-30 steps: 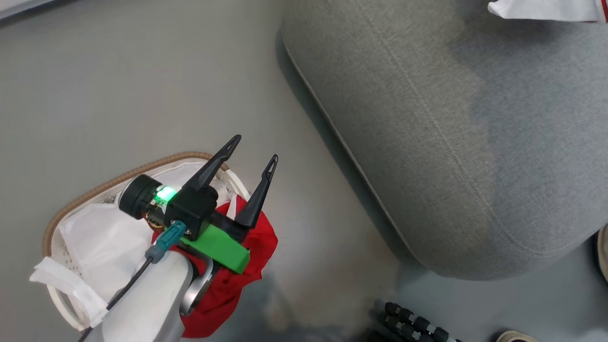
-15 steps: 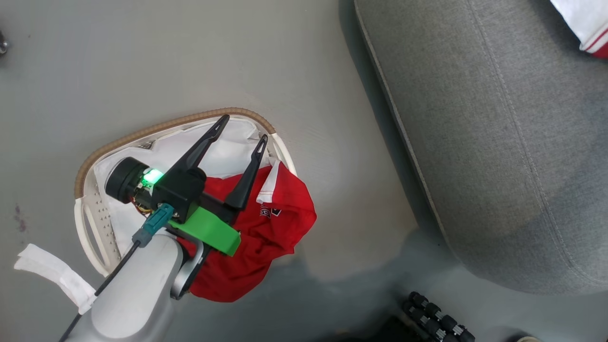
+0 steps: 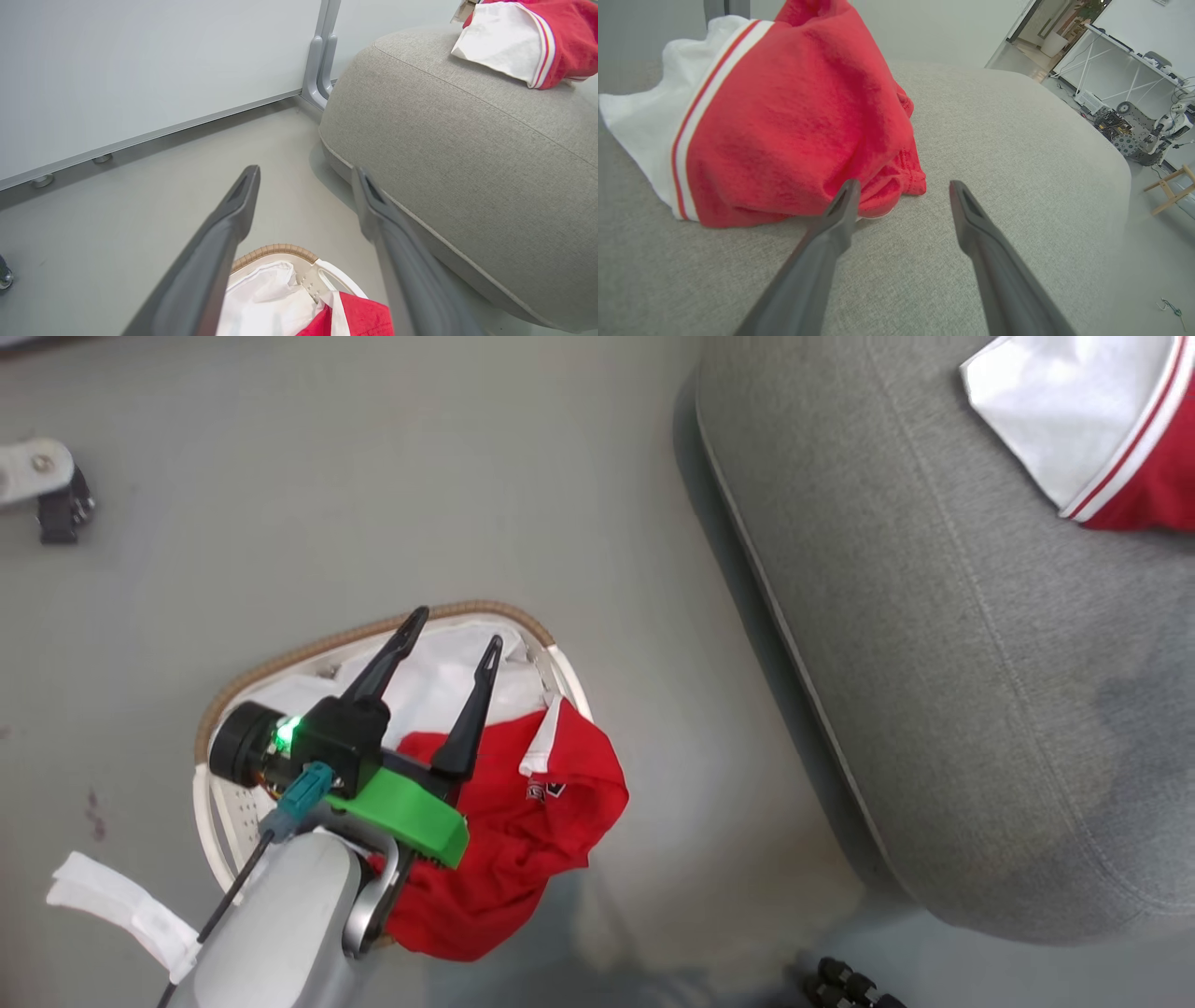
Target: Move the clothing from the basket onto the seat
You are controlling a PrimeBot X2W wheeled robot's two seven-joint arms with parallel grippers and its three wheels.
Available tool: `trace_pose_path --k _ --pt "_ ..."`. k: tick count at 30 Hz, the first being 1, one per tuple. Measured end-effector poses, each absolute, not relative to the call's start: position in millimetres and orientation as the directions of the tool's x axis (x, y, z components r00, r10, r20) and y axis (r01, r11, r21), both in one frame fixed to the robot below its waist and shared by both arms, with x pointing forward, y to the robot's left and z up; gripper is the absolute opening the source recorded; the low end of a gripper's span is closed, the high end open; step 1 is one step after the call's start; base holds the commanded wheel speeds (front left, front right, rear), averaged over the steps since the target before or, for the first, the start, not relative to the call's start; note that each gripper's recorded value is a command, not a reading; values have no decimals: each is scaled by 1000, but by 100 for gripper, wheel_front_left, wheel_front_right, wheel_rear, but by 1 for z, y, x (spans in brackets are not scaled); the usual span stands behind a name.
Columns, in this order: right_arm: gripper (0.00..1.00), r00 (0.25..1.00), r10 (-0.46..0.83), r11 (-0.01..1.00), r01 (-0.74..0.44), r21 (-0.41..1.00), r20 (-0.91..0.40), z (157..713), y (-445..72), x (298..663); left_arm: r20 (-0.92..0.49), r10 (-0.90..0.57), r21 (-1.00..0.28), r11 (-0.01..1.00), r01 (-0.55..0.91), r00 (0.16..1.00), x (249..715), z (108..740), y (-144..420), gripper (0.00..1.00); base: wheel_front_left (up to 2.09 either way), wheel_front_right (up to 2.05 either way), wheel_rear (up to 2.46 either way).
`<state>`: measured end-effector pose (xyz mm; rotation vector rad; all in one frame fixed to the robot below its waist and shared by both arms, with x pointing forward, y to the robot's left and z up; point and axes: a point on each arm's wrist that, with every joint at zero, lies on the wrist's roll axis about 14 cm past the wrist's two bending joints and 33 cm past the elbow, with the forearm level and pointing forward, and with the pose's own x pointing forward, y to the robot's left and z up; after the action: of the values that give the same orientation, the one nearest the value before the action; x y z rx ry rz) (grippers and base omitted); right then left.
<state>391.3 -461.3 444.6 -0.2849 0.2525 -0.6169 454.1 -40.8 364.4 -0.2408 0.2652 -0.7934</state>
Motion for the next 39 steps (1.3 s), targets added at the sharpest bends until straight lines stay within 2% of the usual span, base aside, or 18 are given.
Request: trace_pose_path --k 7,13,20,28,39 --pt "100 847 -530 825 502 -260 -45 480 -433 388 -135 -667 -284 735 616 733 447 388 -24 100 0 0 0" --pt "100 925 -381 904 375 -206 15 497 -376 405 -120 -585 -259 798 544 802 442 408 2 100 0 0 0" --pt "100 983 -164 980 171 -98 79 512 -291 442 -127 -410 -211 901 380 903 438 418 62 100 0 0 0" --pt "100 997 25 999 -24 -28 67 504 -212 457 -131 -239 -177 960 215 962 422 427 119 100 0 0 0" --pt "100 995 100 994 -101 36 30 494 -173 436 -113 -117 -163 982 98 987 389 441 158 100 0 0 0"
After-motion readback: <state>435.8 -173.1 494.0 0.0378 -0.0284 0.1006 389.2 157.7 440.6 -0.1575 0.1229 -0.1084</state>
